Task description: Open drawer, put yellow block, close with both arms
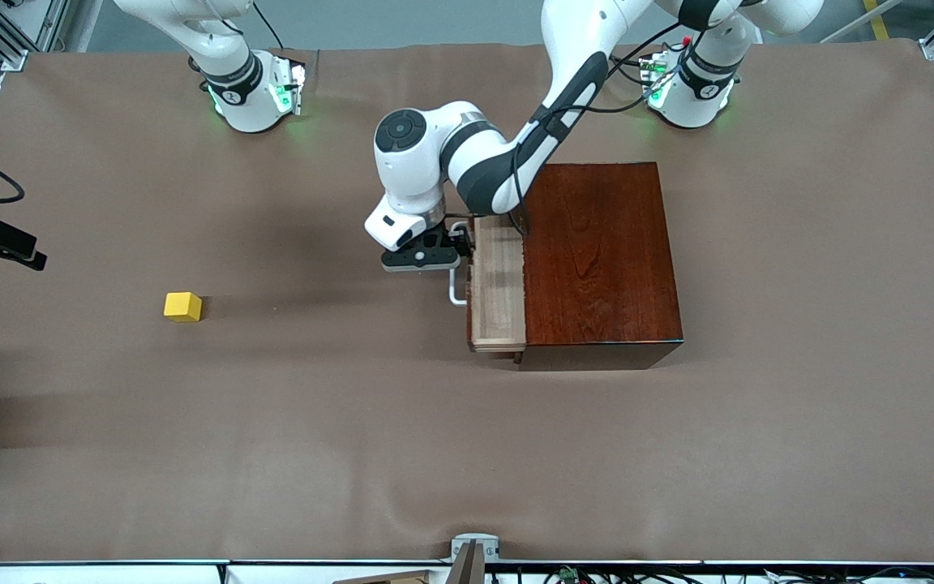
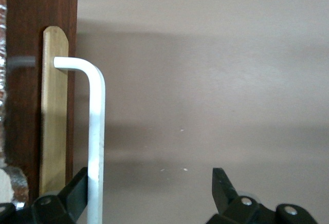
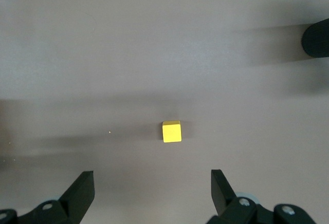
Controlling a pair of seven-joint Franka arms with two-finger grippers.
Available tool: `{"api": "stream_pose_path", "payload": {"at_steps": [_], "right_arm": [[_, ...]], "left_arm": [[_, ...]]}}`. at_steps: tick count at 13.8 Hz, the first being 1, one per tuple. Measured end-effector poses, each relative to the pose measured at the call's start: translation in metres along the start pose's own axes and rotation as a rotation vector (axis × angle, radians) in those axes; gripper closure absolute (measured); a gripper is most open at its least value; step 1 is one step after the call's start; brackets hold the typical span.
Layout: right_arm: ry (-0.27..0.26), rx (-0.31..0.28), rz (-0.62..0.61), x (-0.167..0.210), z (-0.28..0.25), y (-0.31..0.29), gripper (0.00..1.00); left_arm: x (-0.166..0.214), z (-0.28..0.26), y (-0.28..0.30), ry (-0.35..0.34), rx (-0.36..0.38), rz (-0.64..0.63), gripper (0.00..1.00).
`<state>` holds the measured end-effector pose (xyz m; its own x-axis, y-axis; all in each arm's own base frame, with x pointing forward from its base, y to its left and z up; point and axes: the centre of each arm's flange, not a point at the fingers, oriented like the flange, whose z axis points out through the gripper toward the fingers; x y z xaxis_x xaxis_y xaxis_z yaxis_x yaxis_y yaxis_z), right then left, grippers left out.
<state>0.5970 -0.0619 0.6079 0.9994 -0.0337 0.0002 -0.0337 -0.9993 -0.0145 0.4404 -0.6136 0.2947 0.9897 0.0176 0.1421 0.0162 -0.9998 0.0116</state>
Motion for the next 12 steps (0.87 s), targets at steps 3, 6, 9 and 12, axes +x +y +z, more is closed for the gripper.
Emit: {"api": "stream_pose_path", "payload": {"at_steps": [3,6,9,12], "right_arm": [[0.000,0.000,-0.001,0.000,0.000,-0.001,0.00],[0.000,0.000,-0.003,0.000,0.000,-0.002,0.00],[-0.006,0.001,-0.007,0.000,0.001,-0.003,0.00],[-0.030,0.003,-0.011,-0.002,0.006,-0.004,0.00]], "left_arm": [[-0.005,-0.003,0.011,0.018,-0.053,0.011,0.00],[-0.005,-0.002,0.011,0.018,-0.054,0.012,0.00],[-0.006,-0.002,0.012,0.019,-0.054,0.015,0.00],[-0.008,-0.004,0.016,0.030,-0.077,0.018,0.00]]}}
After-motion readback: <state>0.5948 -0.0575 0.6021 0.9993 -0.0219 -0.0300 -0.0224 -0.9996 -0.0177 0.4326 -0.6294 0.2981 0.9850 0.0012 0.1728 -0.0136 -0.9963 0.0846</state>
